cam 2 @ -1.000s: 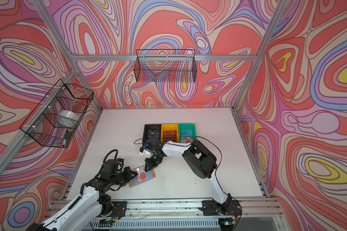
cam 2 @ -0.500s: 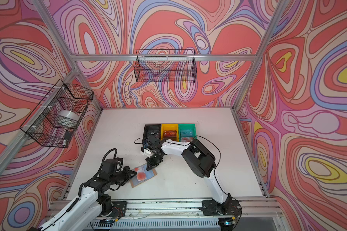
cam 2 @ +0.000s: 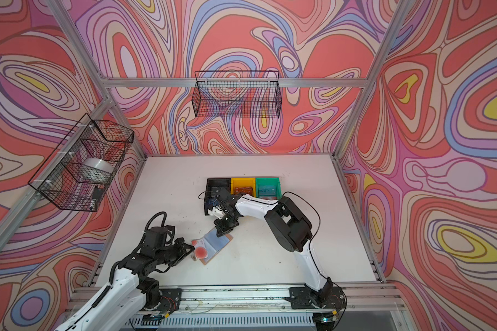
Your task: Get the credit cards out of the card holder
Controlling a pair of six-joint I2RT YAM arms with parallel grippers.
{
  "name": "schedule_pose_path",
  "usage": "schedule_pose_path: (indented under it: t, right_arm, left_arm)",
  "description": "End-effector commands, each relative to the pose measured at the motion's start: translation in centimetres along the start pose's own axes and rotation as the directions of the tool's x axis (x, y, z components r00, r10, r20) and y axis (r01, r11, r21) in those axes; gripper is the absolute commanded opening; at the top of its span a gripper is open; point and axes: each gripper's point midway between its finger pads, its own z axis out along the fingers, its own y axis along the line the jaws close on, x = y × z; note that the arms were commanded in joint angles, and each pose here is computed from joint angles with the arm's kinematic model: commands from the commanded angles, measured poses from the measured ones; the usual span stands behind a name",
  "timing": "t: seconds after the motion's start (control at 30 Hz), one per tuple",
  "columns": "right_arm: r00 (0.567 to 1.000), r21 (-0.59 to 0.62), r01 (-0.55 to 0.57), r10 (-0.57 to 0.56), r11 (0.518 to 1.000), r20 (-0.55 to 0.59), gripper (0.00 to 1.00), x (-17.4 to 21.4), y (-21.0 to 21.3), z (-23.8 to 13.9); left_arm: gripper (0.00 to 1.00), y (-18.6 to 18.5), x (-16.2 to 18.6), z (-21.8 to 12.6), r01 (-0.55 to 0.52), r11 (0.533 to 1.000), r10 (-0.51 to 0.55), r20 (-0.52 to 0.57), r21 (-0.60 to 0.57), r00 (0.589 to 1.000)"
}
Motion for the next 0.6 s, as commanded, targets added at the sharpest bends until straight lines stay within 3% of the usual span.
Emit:
schedule_pose_path:
  t: [0.0, 0.2, 0.33, 0.57]
  right_arm:
    - [1.0, 0.129, 0.003, 0.0, 0.992, -0.023, 0.05, 1.1, -2.9, -1.3]
    - [0.989, -0.053, 0.065, -0.057, 0.996, 0.138, 0.2, -1.9, 2.5, -5.9]
    - [0.979, -0.162, 0.106, -0.075, 0.981, 0.189, 0.25, -2.8, 5.2, -8.2]
    - [0.979, -0.347, 0.066, 0.006, 0.936, 0.202, 0.27, -2.9, 5.7, -9.3]
  left_arm:
    - [0.0, -0.6, -0.5, -1.1, -0.022, 1.0, 0.023, 0.017, -0.019, 1.0]
    - [0.0, -2.2, -1.0, -1.9, -0.061, 0.998, 0.06, 0.04, 0.021, 0.997]
    - [0.0, -4.2, -1.3, -1.6, -0.105, 0.986, 0.099, 0.049, 0.132, 0.994]
    - [0.0, -9.4, -1.7, -2.2, -0.208, 0.898, 0.186, 0.094, 0.387, 0.978]
